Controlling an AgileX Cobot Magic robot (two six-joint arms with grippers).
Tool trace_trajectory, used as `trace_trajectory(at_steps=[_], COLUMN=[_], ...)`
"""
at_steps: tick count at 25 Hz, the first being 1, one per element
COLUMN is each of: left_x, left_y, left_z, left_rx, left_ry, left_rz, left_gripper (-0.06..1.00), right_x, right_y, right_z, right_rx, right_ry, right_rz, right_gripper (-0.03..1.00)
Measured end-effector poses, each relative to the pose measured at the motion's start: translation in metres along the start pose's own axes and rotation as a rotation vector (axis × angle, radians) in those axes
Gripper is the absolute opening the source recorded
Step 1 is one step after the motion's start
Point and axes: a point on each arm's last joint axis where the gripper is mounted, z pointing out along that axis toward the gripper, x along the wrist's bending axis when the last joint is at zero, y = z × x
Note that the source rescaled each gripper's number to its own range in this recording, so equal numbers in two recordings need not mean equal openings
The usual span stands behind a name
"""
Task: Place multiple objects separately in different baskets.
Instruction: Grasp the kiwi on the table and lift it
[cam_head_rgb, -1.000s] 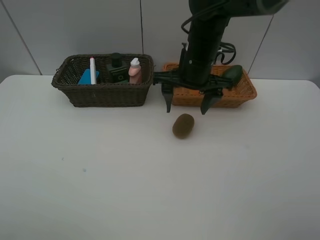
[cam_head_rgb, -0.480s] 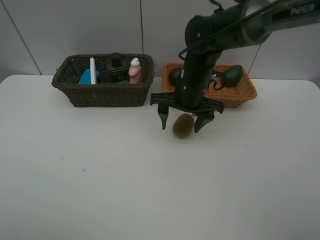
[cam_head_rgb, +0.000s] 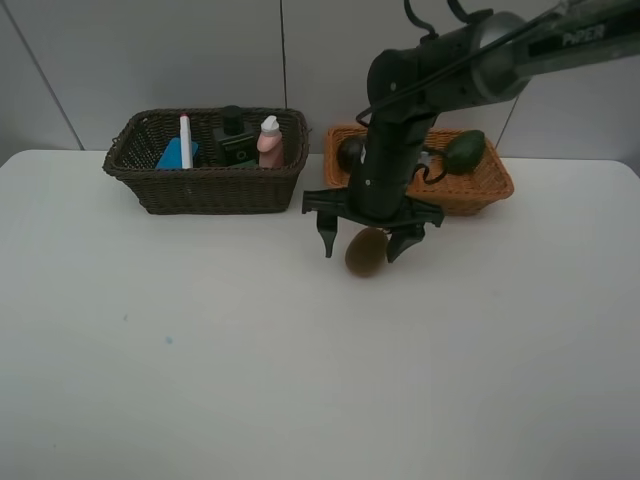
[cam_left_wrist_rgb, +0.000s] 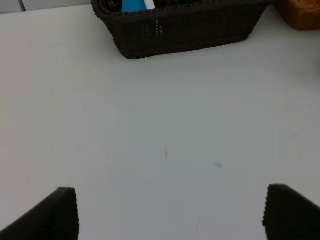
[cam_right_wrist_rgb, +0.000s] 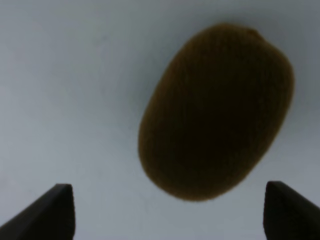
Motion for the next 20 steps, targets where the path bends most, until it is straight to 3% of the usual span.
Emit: trace_trajectory(at_steps=[10,20], left_x=[0.0,0.0], left_y=[0.0,0.0], left_z=[0.0,0.0], left_rx=[0.0,0.0], left_ry=[0.0,0.0], left_rz=[0.0,0.0], left_gripper=[0.91,0.91], right_x=[-0.005,-0.011], right_y=[0.007,0.012], right_z=[0.034,0.042], right_rx=[0.013,-0.001], right_ry=[-0.011,-0.022], right_rz=[0.019,0.007], right_gripper=[0.91,0.89])
